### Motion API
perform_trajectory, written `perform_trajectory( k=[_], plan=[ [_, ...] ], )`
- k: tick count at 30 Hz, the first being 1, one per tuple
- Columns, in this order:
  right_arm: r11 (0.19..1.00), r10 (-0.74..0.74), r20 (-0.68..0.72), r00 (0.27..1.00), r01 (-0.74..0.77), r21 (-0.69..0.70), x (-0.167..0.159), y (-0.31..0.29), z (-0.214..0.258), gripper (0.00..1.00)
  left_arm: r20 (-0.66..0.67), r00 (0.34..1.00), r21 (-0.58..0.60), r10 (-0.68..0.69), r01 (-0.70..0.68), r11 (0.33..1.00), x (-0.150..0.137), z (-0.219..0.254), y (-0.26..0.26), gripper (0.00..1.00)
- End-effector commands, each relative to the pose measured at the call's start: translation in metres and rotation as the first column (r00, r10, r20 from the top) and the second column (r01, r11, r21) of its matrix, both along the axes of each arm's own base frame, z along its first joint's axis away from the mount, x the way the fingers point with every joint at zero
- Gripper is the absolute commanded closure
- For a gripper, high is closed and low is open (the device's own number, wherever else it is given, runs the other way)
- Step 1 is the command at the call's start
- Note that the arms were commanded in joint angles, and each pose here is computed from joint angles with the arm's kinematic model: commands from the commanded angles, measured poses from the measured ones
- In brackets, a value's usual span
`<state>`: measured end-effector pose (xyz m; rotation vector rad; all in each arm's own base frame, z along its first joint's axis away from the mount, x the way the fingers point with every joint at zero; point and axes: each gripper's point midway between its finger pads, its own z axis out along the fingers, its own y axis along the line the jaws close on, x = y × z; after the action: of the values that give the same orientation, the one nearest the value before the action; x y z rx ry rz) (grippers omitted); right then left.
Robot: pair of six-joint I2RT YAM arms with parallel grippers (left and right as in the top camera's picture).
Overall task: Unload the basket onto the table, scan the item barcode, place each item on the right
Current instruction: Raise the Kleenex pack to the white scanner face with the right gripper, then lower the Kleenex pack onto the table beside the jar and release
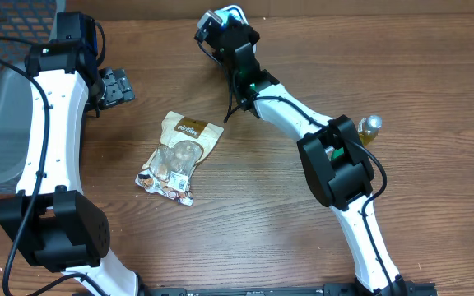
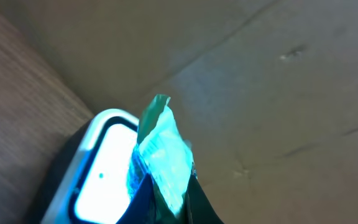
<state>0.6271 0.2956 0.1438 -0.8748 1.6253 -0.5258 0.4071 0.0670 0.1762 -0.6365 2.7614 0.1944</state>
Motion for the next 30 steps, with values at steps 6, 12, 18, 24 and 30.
perform_trajectory(
  k=[6, 12, 18, 24, 30],
  plan=[
    [0.995, 0.082, -0.056, 0.995, -0.078, 0.063, -0.011, 0.027, -0.009, 0.96, 0.019, 1.000, 0.012, 0.003, -0.003, 1.000, 0.002, 0.007, 0.002, 0.00],
    [0.995, 0.002, -0.027, 1.000, 0.001, 0.104, -0.007, 0.011, 0.012, 0.96, 0.019, 1.000, 0.012, 0.003, -0.003, 1.000, 0.002, 0.007, 0.002, 0.00],
    [0.952, -0.035, -0.019, 0.999, 0.039, 0.305, -0.021, -0.002, 0.090, 0.96, 0.019, 1.000, 0.012, 0.003, -0.003, 1.000, 0.002, 0.007, 0.002, 0.00],
    [0.890, -0.024, -0.215, 0.976, 0.119, 0.440, -0.068, -0.025, 0.135, 0.96, 0.019, 1.000, 0.011, 0.003, -0.003, 1.000, 0.002, 0.007, 0.002, 0.00],
    [0.767, 0.194, -0.695, 0.692, 0.334, 0.547, -0.157, -0.036, 0.090, 0.95, 0.019, 1.000, 0.011, 0.003, -0.003, 1.000, 0.002, 0.007, 0.002, 0.00]
  ],
)
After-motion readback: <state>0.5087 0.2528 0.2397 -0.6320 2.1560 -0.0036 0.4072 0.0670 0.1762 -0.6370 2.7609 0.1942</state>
